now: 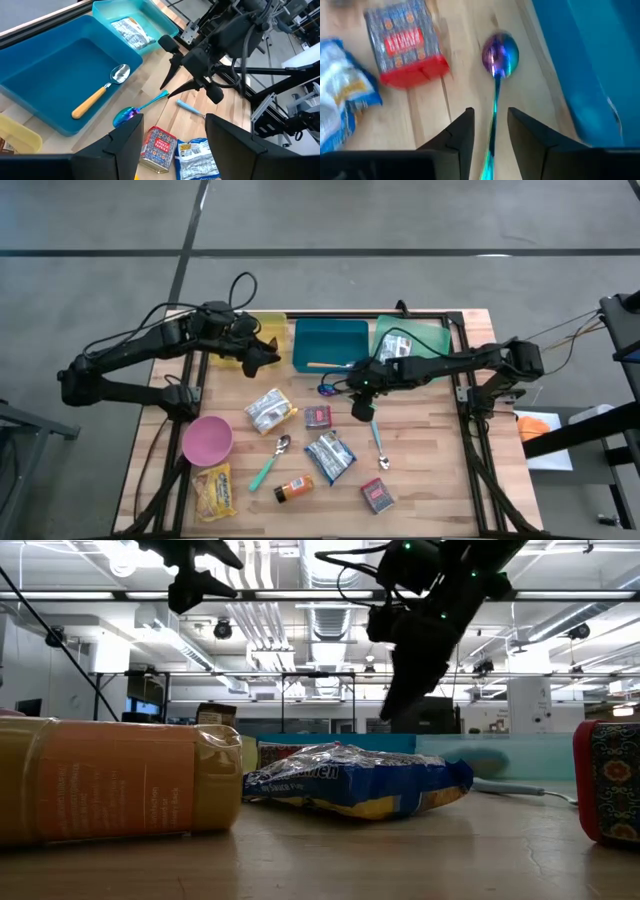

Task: Pick & Place Food Item
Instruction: Put the purple spoon into the blue bin

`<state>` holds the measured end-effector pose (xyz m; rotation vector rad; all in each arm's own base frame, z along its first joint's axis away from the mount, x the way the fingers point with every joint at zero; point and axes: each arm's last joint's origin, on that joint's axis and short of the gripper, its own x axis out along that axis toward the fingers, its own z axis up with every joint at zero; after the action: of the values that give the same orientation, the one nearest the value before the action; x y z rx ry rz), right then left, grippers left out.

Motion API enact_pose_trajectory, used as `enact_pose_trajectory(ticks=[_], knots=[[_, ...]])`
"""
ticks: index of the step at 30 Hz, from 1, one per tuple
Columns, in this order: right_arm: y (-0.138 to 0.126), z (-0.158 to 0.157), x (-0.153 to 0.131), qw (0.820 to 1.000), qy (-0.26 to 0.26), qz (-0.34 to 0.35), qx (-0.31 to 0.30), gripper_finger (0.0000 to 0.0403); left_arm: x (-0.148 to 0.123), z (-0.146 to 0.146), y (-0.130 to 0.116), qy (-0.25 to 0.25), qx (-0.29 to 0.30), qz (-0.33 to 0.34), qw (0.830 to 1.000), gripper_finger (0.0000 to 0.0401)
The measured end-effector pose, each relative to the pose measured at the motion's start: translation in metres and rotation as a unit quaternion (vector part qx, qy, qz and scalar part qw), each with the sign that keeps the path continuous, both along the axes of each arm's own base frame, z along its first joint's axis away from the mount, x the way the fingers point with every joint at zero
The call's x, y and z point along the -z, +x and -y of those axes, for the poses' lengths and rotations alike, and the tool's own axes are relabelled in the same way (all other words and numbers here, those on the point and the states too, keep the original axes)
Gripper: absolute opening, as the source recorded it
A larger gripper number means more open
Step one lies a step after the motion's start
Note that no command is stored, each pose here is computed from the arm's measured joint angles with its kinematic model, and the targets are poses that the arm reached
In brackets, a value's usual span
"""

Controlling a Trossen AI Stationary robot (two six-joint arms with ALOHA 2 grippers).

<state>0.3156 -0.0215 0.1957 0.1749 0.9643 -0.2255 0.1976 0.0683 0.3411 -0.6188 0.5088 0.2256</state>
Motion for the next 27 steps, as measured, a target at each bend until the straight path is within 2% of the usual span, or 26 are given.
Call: enact_pose_trajectory(ticks=[9, 16, 21, 27], knots=[[0.020, -0.003, 0.027, 0.999, -0.016, -0.005, -0.042, 0.0110, 0.001, 0.000, 0.000, 0.000, 0.001, -0.003, 1.000, 0.0218], [0.041, -0.003, 0.044, 0.998, -0.015, -0.028, -0.055, 0.0163, 0.003, 0.001, -0.002, -0.005, 0.001, -0.016, 1.000, 0.0218], [0.047, 0.000, 0.054, 0.996, -0.055, -0.066, -0.032, 0.0203, 0.004, 0.001, -0.002, -0.008, 0.001, -0.022, 1.000, 0.0218], [0.048, -0.001, 0.069, 0.993, -0.065, -0.094, -0.030, 0.0203, 0.005, 0.002, -0.003, -0.010, 0.002, -0.028, 1.000, 0.0218]])
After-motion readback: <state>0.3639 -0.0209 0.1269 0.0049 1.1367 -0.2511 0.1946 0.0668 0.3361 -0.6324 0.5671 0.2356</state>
